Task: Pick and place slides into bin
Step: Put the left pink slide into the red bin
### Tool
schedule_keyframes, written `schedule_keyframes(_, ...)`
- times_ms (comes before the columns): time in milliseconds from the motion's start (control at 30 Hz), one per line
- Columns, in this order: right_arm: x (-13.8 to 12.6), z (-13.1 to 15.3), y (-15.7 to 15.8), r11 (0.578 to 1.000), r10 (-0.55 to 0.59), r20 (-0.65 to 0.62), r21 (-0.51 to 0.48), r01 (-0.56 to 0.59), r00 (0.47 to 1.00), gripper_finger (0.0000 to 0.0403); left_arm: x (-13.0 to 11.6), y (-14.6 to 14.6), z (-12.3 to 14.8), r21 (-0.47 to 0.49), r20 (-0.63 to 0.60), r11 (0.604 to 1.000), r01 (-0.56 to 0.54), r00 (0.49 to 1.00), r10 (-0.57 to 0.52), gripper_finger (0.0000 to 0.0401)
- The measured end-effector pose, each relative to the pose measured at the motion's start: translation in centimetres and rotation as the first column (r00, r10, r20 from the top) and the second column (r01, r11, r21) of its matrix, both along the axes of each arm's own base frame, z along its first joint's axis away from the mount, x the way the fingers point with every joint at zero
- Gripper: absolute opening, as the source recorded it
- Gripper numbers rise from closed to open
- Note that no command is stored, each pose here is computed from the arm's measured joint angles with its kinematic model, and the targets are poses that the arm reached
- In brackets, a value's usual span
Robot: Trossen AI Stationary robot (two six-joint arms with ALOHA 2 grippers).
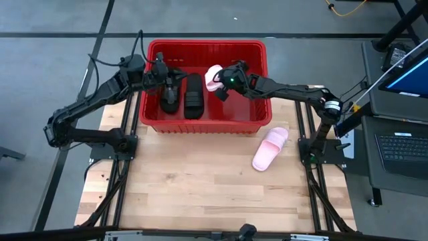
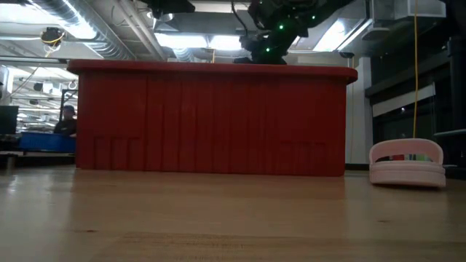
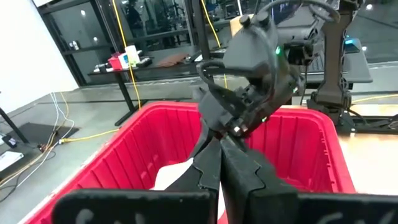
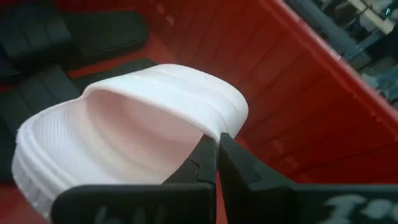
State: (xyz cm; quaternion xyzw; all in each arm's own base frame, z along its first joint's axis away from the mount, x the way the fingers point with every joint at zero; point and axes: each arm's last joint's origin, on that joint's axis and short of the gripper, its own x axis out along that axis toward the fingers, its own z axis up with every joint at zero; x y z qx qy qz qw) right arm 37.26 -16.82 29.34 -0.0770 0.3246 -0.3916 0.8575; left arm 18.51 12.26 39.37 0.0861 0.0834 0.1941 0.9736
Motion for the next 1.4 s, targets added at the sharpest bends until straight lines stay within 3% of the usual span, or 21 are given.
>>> schedule_keyframes(167, 0.6, -0.9, -0.8, 0.999, -0.037, 0.053, 0.020, 0.036, 0.998, 0.0006, 0.0, 0.0, 0.0, -0.001, -0.001, 1.000, 0.000, 1.000, 0.000, 0.0003)
schedule_keyframes(433, 1.4, -2.9, -1.6, 0.998, -0.053, 0.033, 0.036, 0.052, 0.998, 0.0006, 0.0, 0.0, 0.0, -0.004, -0.001, 1.000, 0.000, 1.000, 0.000, 0.0003)
schedule_keyframes(867, 1.1, -3.4, -3.3, 0.995, -0.099, 0.072, 0.041, 0.096, 0.992, 0.0006, 0.0, 0.0, -0.1, -0.013, -0.007, 1.000, -0.001, 1.000, 0.001, 0.0003)
schedule_keyframes(1400, 1.4, -5.7, -4.2, 0.984, -0.110, 0.084, 0.147, 0.097, 0.990, 0.0006, 0.0, 0.0, -0.1, -0.017, -0.005, 1.000, -0.001, 1.000, 0.001, 0.0002)
